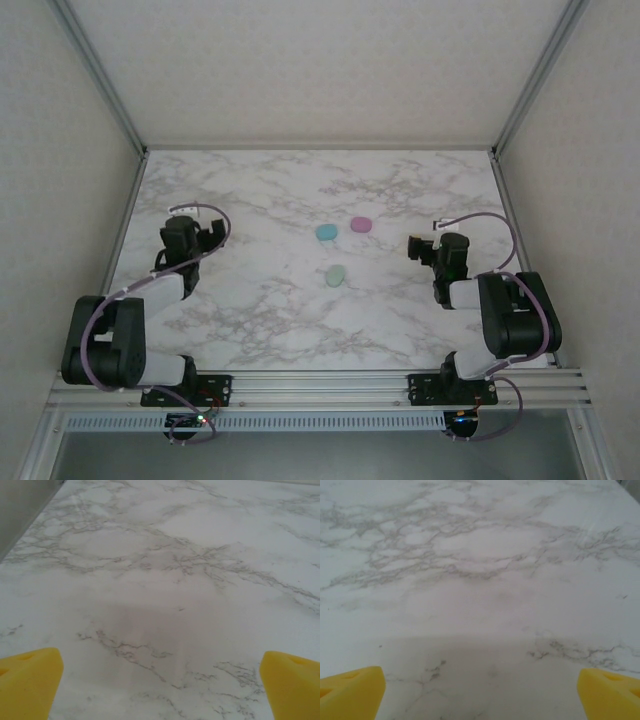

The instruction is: Insert the wireless bluetooth earbuds into the charging case

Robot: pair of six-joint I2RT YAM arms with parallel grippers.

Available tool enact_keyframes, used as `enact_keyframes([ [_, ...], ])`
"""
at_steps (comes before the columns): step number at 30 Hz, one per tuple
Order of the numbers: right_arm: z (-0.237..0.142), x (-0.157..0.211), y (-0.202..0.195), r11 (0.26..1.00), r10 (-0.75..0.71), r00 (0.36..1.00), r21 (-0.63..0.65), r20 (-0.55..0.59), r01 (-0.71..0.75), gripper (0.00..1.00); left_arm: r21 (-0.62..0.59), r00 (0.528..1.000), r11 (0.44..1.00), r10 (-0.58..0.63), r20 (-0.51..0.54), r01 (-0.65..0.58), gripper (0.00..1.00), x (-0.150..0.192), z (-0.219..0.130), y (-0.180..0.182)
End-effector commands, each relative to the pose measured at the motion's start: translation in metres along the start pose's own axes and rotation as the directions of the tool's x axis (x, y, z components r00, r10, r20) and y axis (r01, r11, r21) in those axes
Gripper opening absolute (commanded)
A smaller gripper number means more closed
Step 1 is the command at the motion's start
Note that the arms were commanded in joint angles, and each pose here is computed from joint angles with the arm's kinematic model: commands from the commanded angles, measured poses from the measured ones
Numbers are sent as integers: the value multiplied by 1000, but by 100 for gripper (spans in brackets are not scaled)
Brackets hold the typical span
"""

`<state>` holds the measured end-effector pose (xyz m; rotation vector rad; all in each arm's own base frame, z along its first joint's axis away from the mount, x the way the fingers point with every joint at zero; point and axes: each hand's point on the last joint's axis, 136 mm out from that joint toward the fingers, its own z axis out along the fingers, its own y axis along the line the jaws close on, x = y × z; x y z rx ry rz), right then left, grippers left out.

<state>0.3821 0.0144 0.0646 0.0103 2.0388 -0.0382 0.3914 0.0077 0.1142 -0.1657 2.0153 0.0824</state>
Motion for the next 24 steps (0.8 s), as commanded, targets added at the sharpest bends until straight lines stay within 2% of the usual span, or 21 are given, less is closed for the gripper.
enact_keyframes([
  [1, 1, -22, -1, 1000, 25, 997, 5, 75, -25, 99, 103, 998, 995, 3, 64, -10, 100, 6, 3, -13],
  [3, 1, -21, -2, 1000, 26, 997, 7, 74, -26, 99, 117, 997, 993, 15, 78, -24, 100, 19, 10, -16],
  [4, 1, -21, -2, 1000, 25, 997, 5, 71, -25, 99, 57, 994, 998, -23, 105, 17, 100, 17, 13, -3],
  [5, 1, -21, -2, 1000, 25, 997, 5, 73, -25, 99, 25, 996, 999, -46, 70, 45, 100, 19, 15, 5],
  [8, 1, -21, -1, 1000, 25, 997, 3, 72, -25, 99, 15, 996, 999, -39, 75, 38, 100, 19, 15, 5],
  [24, 1, -21, -1, 1000, 24, 997, 2, 70, -24, 99, 27, 997, 999, -27, 72, 25, 100, 19, 15, 1],
])
